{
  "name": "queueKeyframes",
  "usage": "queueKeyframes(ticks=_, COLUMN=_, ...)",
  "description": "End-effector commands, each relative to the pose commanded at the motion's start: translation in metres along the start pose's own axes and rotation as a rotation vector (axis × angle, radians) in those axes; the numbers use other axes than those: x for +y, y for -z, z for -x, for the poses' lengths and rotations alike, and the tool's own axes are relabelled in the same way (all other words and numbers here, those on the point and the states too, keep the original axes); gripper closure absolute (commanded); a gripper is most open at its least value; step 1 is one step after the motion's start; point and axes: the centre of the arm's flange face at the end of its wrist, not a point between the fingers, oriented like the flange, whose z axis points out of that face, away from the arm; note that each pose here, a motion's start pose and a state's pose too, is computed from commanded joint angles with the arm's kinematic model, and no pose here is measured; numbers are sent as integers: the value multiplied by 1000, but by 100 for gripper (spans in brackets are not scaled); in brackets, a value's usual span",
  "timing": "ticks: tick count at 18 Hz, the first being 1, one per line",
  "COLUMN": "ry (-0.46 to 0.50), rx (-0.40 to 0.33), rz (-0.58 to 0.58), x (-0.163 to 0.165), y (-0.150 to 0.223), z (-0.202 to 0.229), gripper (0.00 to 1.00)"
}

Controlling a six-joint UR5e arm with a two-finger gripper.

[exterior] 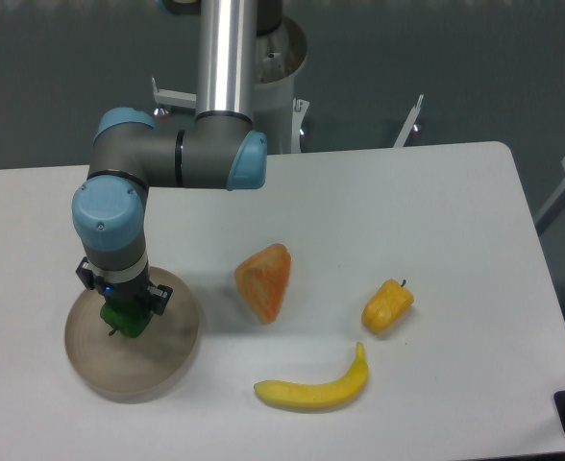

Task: Place the green pepper on the plate
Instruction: 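Lower the green pepper onto the plate and hold it there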

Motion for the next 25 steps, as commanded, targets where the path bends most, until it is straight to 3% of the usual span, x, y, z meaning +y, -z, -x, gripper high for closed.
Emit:
queueKeyframes(ticks=11, ry=-100, rx=-47, rz=-13, x=-8, y=-19, z=7, gripper=61)
queueKeyframes(ticks=25, ry=-102, rx=-49, rz=-9, x=-7, y=-19, z=7, gripper=60)
